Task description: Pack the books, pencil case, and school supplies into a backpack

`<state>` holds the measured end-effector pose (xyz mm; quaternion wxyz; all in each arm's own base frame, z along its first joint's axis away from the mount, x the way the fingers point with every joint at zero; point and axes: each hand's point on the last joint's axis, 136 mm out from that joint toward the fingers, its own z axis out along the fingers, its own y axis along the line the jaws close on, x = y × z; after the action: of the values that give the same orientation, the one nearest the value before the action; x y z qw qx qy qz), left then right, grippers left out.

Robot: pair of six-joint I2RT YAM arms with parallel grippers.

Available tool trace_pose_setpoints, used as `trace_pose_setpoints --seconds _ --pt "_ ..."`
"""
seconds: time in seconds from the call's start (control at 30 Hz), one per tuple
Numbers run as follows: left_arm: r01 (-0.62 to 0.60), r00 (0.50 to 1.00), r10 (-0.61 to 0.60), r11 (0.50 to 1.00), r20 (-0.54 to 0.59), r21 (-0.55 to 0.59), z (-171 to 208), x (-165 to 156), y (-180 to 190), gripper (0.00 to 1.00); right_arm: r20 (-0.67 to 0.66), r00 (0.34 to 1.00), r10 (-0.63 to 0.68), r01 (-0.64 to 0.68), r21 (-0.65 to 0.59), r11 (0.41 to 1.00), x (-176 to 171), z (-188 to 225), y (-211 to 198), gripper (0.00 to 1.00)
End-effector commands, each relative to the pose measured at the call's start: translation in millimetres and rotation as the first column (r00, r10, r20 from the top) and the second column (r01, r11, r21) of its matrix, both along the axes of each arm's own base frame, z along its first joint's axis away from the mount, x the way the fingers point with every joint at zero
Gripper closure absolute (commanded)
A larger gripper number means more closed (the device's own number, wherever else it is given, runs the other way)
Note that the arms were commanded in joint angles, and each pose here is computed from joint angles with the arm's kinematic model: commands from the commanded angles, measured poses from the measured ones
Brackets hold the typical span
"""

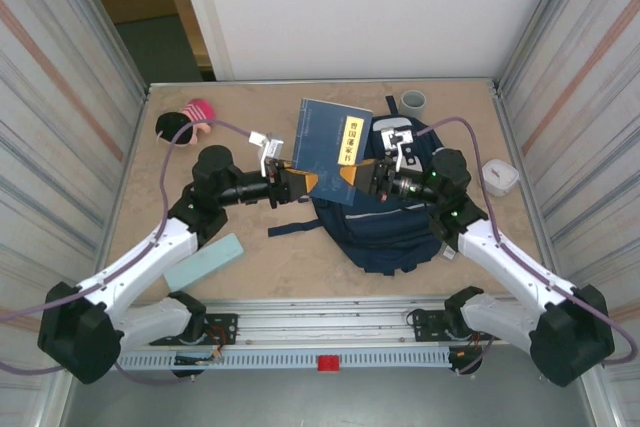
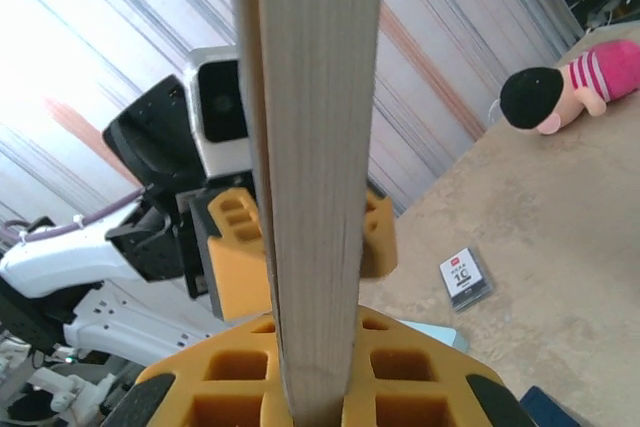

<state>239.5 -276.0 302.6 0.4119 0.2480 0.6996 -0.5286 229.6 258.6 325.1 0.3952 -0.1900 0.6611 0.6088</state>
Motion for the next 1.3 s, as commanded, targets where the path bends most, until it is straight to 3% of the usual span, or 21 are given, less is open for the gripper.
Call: trace_pose_setpoints --seconds 0.0,0.1,0.2,0.37,0.47,0.63,0.8,1.07,1.27 --pt "-0.204 0.975 0.184 0.963 0.126 0.176 -4 14 32 0.47 0.168 0.977 -0.128 0.135 -0.034 0.990 -3 15 -23 1.00" --pt "-0.261 0.965 0.242 0.915 0.101 0.306 -23 21 44 0.39 0.165 0.953 -0.253 0.275 -0.127 0.953 7 3 -44 1.00" --pt "-0.244 0.964 0.266 0.887 0.000 0.393 -50 31 35 0.34 0.109 0.902 -0.418 0.432 -0.244 0.868 25 -13 -75 1.00" --pt "-0.143 0.974 0.211 0.847 -0.078 0.512 -99 46 -24 0.32 0.005 0.734 -0.679 0.624 -0.401 0.671 48 -43 -137 1.00" --pt "-0.065 0.979 0.164 0.817 -0.123 0.573 -127 63 -60 0.30 -0.023 0.668 -0.744 0.663 -0.434 0.610 50 -52 -159 1.00" --pt "-0.034 0.957 0.214 0.754 -0.196 0.656 -174 104 -90 0.29 -0.040 0.644 -0.764 0.663 -0.469 0.584 45 -61 -170 1.00" --pt "-0.005 0.900 0.303 0.727 -0.314 0.687 -228 119 -87 0.29 -0.036 0.645 -0.764 0.656 -0.487 0.577 40 -67 -172 1.00" --pt "0.005 0.780 0.480 0.636 -0.400 0.772 -302 108 -16 0.30 -0.045 0.666 -0.745 0.636 -0.486 0.599 39 -69 -168 1.00" --pt "-0.032 0.708 0.595 0.565 -0.380 0.825 -310 95 47 0.29 -0.055 0.683 -0.728 0.622 -0.479 0.620 37 -68 -164 1.00"
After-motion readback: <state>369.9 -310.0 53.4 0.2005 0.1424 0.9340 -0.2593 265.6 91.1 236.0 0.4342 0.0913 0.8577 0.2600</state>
